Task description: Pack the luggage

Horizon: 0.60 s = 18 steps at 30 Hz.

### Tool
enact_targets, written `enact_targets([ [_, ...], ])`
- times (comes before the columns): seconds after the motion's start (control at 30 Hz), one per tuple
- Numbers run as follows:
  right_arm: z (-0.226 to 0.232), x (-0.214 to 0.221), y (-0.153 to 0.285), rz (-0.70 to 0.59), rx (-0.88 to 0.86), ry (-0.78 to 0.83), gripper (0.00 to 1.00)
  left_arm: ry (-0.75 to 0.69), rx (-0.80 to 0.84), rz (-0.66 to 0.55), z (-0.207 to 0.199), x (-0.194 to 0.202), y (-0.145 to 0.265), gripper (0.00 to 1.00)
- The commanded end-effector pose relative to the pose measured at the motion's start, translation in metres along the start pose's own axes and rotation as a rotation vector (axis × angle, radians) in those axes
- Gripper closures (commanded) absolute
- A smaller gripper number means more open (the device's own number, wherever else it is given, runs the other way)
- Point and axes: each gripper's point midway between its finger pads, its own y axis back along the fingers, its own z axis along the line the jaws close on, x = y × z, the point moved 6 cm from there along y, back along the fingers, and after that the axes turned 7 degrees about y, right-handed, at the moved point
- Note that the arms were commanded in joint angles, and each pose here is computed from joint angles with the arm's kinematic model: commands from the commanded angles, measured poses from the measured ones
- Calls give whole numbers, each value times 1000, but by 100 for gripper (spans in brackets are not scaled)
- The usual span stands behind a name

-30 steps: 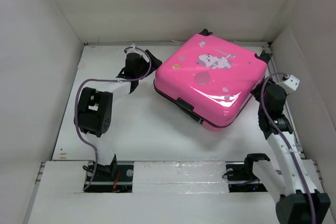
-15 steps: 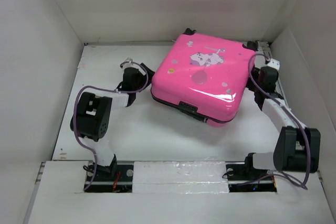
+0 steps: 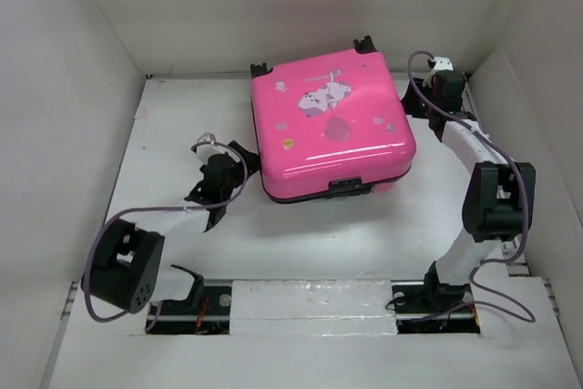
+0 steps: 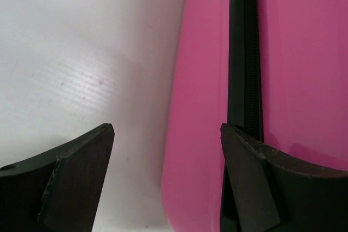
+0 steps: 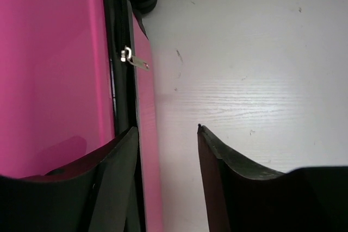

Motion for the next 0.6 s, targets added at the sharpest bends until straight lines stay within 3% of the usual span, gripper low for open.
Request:
enact_targets([
  [0.0, 85, -48, 33, -73, -374, 14, 44, -31, 253, 152, -52, 26, 42, 23],
  [0.03, 80, -53, 49, -124, -315, 20, 44, -21, 228, 74, -52, 12, 48, 22],
  [0.07, 75, -42, 45, -98, -280, 12, 44, -23, 204, 77, -47, 12, 47, 22],
  [0.13, 72, -63, 82, -234, -248, -10, 44, 6, 218, -21, -54, -11, 58, 22],
  [0.17, 71, -44, 89, -224, -247, -12, 49, 19, 225, -60, -56, -21, 61, 22],
  [0.2, 73, -57, 122, -320, -249, -7, 52, 31, 238, -93, -59, -28, 66, 22],
  [0.23, 73, -57, 137, -377, -249, -16, 58, 50, 258, -144, -64, -38, 74, 22],
  [0.27, 76, -25, 140, -347, -262, -16, 62, 54, 257, -158, -62, -40, 76, 22],
  [0.33, 89, -23, 183, -482, -333, -2, 81, 70, 244, -183, -58, -44, 77, 22],
  [0.4, 102, 28, 190, -444, -411, -11, 100, 76, 244, -195, -54, -46, 77, 23],
  [0.47, 113, 45, 215, -514, -484, -12, 100, 77, 217, -179, -46, -39, 73, 27],
  [0.5, 116, 77, 211, -469, -493, -16, 100, 73, 207, -173, -44, -38, 70, 31],
  [0.57, 113, 97, 226, -475, -477, -54, 100, 57, 174, -141, -38, -31, 67, 37],
])
